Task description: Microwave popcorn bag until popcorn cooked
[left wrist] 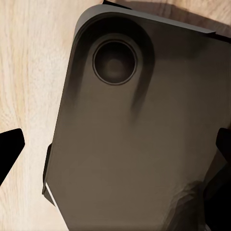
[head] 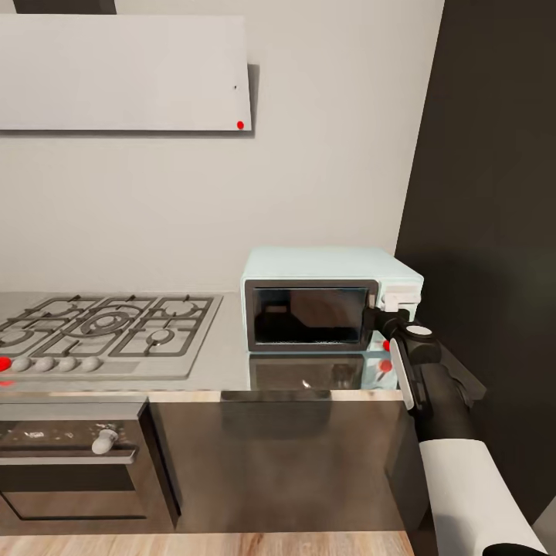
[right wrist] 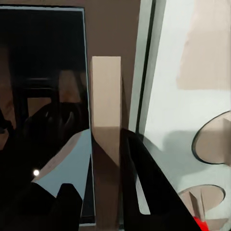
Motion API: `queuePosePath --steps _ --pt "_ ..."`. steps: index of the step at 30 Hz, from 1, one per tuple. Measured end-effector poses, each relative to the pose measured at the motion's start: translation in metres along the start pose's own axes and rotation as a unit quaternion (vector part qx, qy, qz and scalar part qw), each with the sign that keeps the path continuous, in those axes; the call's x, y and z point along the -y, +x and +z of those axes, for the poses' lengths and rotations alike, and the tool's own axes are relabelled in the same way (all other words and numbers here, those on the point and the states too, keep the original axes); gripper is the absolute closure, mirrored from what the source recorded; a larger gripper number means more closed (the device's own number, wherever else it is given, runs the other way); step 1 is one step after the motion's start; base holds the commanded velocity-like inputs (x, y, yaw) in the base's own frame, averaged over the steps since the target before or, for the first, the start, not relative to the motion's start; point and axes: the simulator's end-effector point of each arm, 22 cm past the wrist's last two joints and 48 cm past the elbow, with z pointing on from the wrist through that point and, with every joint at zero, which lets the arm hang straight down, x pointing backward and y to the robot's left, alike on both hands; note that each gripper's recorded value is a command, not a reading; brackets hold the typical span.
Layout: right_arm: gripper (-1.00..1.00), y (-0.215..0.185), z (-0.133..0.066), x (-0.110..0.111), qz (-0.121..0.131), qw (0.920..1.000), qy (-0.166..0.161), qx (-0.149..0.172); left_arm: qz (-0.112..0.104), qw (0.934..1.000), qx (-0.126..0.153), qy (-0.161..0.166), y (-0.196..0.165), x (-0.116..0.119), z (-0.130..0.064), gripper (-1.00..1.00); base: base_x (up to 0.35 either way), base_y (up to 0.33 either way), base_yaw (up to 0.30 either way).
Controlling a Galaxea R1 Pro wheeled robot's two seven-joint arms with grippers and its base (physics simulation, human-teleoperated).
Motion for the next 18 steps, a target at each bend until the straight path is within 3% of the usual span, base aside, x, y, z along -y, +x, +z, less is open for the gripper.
queuePosePath --steps 11,18 --pt "1.00 0.0000 0.0000 0.0002 0.002 1.0000 -0.001 0.000 0.000 1.0000 0.000 0.000 -0.0002 -0.0008 0.0000 -1.00 -0.003 0.000 0.000" --pt "1.00 0.0006 0.0006 -0.0044 0.010 0.9999 -0.009 -0.001 -0.001 1.0000 0.000 0.000 0.0001 -0.0001 0.0001 -1.00 -0.287 0.000 0.000"
